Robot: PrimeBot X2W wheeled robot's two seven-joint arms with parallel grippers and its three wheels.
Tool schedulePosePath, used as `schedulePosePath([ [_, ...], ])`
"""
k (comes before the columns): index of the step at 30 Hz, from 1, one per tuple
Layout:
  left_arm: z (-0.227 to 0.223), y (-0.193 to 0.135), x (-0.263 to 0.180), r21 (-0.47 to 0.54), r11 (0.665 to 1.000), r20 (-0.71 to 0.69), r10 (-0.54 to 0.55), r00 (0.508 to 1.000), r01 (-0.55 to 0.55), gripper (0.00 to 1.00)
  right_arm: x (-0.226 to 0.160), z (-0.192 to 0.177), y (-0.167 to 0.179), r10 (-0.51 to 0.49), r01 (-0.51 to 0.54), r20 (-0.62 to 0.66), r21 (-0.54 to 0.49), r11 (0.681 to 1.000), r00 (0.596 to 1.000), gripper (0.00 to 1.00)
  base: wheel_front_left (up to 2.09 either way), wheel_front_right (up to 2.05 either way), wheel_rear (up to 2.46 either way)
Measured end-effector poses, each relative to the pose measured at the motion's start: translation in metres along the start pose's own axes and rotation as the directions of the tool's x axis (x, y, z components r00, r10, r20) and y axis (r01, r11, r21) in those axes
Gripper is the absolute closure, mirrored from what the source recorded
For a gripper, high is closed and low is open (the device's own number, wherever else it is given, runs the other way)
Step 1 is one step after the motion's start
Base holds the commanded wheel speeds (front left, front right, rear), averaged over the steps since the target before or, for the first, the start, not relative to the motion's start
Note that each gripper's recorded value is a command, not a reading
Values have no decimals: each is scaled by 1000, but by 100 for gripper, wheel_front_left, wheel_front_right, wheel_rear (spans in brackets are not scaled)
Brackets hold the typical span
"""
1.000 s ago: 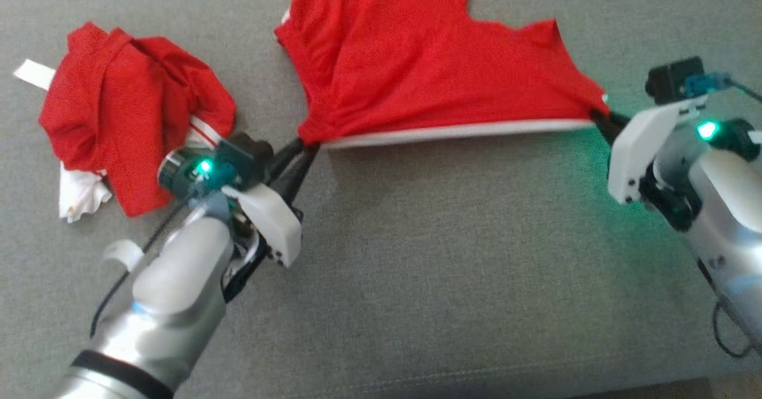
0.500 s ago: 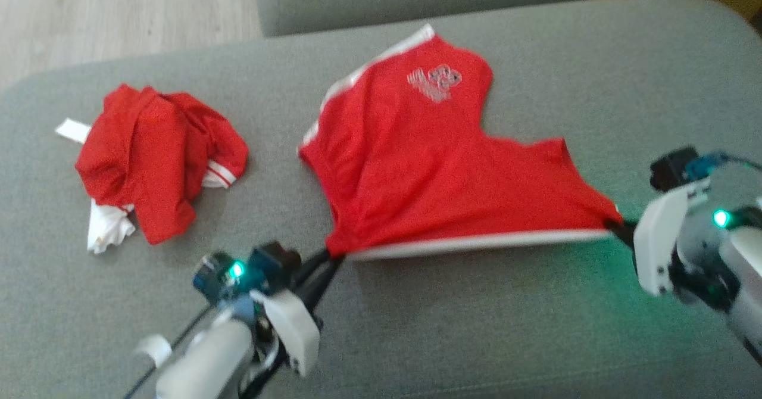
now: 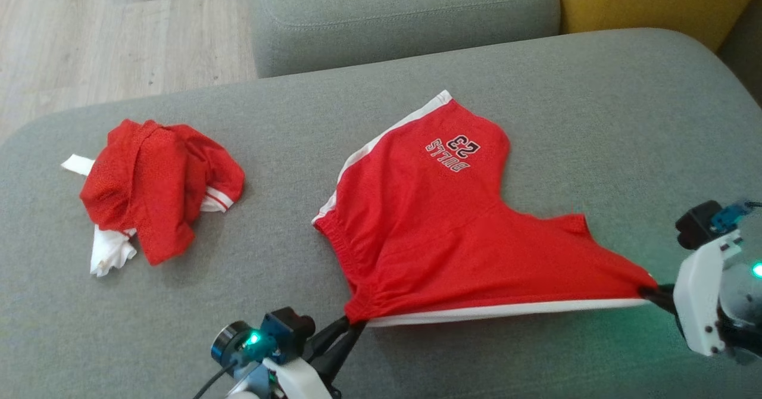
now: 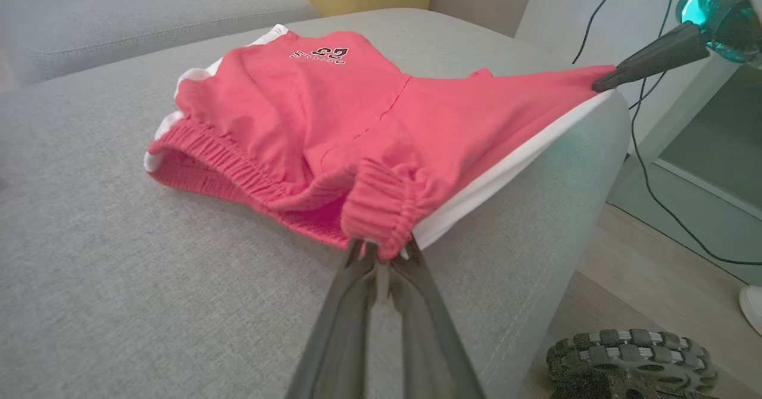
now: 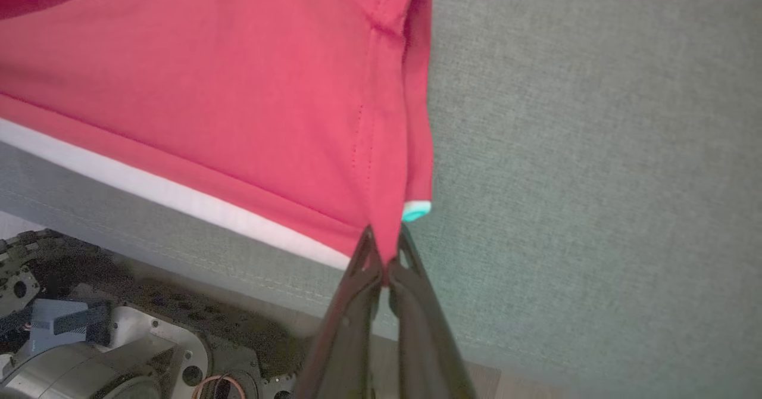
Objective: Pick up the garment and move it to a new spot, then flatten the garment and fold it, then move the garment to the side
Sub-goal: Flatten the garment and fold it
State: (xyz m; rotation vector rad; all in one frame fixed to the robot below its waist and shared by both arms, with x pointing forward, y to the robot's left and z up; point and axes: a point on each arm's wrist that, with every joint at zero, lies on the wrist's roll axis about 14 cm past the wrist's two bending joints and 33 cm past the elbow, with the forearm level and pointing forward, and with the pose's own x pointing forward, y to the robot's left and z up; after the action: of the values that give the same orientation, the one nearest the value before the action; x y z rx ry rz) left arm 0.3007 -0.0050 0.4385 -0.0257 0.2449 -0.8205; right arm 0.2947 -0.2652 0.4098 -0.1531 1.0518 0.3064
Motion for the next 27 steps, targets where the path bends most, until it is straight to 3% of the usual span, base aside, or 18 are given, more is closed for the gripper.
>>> schedulePosePath([
  [11, 25, 19, 10, 11, 999, 51, 36, 998, -37, 100, -1, 42, -7, -24, 24, 15, -42, 999, 1000, 100, 0, 0, 0],
  [27, 50, 92, 40, -18, 987, 107, 162, 981, -161, 100, 44, 184, -7, -69, 78, 46, -213, 974, 997, 100, 0, 0, 0],
])
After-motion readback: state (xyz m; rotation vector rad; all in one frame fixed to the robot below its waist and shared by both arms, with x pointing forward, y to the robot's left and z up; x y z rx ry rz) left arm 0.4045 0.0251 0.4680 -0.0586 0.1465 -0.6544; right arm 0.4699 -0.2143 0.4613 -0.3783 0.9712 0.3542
